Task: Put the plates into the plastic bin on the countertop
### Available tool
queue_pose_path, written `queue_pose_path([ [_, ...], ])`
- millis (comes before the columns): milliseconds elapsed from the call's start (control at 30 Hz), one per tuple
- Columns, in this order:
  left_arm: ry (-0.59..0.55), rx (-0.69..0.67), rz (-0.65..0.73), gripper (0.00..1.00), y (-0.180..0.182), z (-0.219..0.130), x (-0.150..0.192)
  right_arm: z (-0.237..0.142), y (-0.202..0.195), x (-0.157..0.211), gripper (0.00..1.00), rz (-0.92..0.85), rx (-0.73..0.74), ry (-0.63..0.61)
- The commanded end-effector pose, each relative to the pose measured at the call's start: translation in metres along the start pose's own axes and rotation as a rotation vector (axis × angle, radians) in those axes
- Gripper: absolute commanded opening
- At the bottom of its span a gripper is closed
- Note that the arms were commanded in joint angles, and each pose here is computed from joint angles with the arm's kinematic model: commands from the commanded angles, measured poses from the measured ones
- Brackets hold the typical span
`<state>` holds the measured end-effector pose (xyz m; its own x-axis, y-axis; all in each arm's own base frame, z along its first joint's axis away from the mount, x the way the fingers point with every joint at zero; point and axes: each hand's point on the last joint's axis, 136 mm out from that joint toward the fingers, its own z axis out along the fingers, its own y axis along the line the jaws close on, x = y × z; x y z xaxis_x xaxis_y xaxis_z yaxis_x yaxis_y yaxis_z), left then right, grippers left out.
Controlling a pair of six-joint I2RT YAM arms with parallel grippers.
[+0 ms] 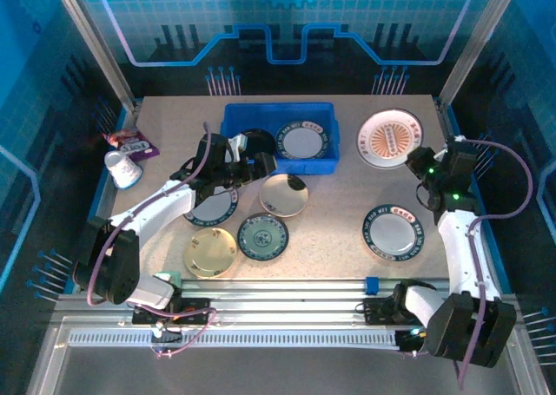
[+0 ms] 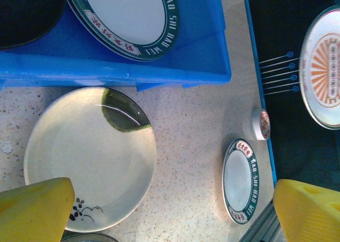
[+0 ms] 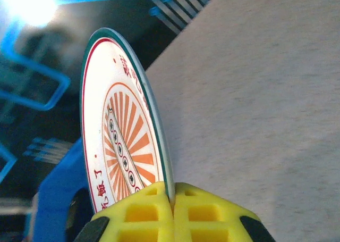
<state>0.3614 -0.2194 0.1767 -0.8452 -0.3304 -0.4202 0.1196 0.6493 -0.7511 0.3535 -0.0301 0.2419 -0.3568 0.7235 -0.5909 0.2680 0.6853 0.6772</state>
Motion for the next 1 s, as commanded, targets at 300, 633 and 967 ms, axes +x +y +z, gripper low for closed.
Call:
queue_pose_path([
  [300,-0.039,0.196,-0.021,0.97,-0.052,-0.007,-0.02,0.01,0.112,0.086,0.0,-0.046,-0.367,0.347],
  [633,-0.018,0.177,-0.031,0.94,-0.047,0.003,-0.021,0.011,0.157,0.125,0.0,-0.092,-0.483,0.49],
  [967,-0.01,0.183,-0.03,0.69,-0.049,0.009,-0.025,0.012,0.18,0.143,0.0,-0.129,-0.535,0.563],
])
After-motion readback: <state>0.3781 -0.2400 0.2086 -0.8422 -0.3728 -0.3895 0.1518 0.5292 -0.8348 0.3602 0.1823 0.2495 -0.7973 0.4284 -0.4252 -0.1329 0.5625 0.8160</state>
